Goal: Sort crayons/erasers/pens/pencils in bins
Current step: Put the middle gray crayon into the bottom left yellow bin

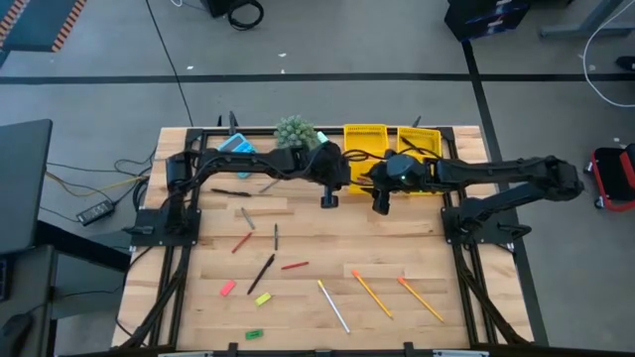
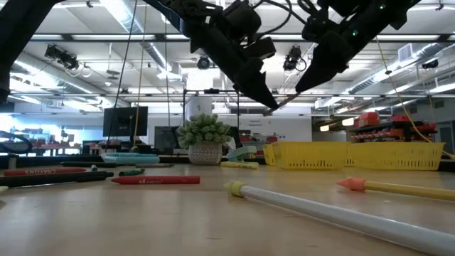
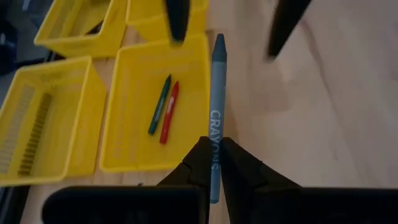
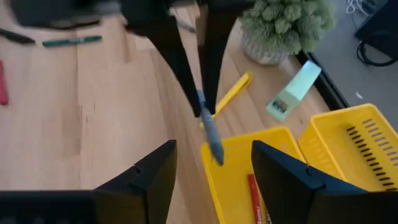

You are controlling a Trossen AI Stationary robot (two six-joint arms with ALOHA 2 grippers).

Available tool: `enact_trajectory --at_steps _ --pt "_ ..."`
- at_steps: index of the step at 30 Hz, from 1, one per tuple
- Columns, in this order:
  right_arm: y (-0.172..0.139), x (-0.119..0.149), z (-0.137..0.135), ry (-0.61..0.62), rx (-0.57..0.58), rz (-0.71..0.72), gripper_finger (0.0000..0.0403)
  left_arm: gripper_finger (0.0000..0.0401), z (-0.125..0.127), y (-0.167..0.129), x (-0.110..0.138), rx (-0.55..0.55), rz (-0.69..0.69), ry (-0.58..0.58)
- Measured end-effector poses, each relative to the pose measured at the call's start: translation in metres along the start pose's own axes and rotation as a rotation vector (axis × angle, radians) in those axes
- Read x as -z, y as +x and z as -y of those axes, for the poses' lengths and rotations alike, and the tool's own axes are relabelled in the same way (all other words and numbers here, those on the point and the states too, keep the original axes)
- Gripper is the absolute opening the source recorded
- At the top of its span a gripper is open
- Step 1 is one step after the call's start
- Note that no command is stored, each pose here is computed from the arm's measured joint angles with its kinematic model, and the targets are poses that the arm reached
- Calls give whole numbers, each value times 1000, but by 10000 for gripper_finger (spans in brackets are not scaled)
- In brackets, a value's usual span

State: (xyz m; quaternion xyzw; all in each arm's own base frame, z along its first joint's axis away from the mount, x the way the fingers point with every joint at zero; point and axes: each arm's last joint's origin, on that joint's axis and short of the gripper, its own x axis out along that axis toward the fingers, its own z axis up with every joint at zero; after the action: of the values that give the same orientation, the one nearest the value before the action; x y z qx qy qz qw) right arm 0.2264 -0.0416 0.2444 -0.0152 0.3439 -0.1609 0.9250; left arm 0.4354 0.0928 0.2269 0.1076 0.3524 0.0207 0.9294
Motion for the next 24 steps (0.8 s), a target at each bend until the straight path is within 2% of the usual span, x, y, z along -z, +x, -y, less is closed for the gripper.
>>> enact_trajectory --at_steps 8,13,24 --pt "13 4 2 3 13 -51 213 39 9 0 -4 12 15 16" --pt "13 2 2 5 17 -35 213 28 9 0 -4 12 13 15" --pt "13 1 2 6 14 -25 211 34 8 0 -4 11 12 12"
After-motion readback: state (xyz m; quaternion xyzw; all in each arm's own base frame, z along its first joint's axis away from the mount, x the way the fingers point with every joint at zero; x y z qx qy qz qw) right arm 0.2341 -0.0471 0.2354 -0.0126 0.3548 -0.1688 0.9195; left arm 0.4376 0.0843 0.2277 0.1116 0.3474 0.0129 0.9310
